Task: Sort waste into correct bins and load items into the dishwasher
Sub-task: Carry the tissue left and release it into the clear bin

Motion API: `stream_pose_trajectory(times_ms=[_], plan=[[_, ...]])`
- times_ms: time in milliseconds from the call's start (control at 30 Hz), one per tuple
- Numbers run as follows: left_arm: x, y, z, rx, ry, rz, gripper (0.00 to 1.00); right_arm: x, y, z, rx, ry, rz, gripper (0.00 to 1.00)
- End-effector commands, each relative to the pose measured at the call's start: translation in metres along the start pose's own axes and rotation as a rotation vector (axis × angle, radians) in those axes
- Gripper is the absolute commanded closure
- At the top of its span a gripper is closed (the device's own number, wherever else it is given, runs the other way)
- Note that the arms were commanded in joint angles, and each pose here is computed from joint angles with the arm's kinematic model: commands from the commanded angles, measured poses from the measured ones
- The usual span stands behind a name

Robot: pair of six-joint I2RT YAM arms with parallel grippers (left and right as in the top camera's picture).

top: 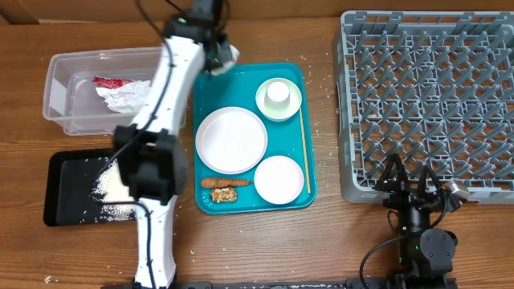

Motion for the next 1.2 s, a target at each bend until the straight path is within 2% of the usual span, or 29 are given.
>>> stream_pose_trajectory(times_ms=[0, 167, 200, 233, 300, 367, 467, 667, 833, 933, 1167], plan=[[-0.038, 0.069, -0.069, -0.141, -0.16, -0.201, 0.96, 0.002, 0.0, 0.0, -0.007, 0.001, -0.01, 0.0], [-0.028, 0.13, -0.074, -0.22, -0.101, -0.29, 0.95, 0.002, 0.0, 0.0, -0.007, 0.001, -0.01, 0.0], [-0.024, 0.142, -0.074, -0.235, -0.083, -0.307, 0.83, 0.002, 0.0, 0.0, -0.007, 0.001, -0.01, 0.0], [-0.021, 0.152, -0.073, -0.247, -0.069, -0.322, 0.76, 0.002, 0.0, 0.0, -0.007, 0.001, -0.01, 0.0], [-0.014, 0.171, -0.074, -0.267, -0.041, -0.357, 0.74, 0.002, 0.0, 0.0, -0.007, 0.001, -0.01, 0.0], [-0.008, 0.186, -0.075, -0.27, -0.014, -0.392, 0.56, 0.002, 0.0, 0.0, -0.007, 0.001, -0.01, 0.0], [-0.001, 0.196, -0.075, -0.238, 0.022, -0.426, 0.03, 0.002, 0.0, 0.0, -0.007, 0.001, -0.01, 0.0], [0.015, 0.189, -0.075, -0.18, 0.104, -0.433, 0.0, 0.002, 0.0, 0.0, -0.007, 0.001, -0.01, 0.0], [0.013, 0.152, -0.073, -0.007, 0.13, -0.291, 0.0, 0.002, 0.0, 0.0, -0.007, 0.001, -0.01, 0.0], [0.016, 0.133, -0.079, 0.067, 0.148, -0.268, 0.0, 0.002, 0.0, 0.0, -0.007, 0.001, -0.01, 0.0], [0.026, 0.096, -0.098, 0.104, 0.169, -0.201, 0.0, 0.002, 0.0, 0.0, -0.007, 0.001, -0.01, 0.0]])
Point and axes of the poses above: each gripper's point midway between its finger pads, its own z axis out along the fingers, its own y axis along the line the jaws close on, x = y × z, the point moved 1 cm from there along -z, back along the fingers, and after that the axes turned 11 degrees about z, right-handed, at the moved point
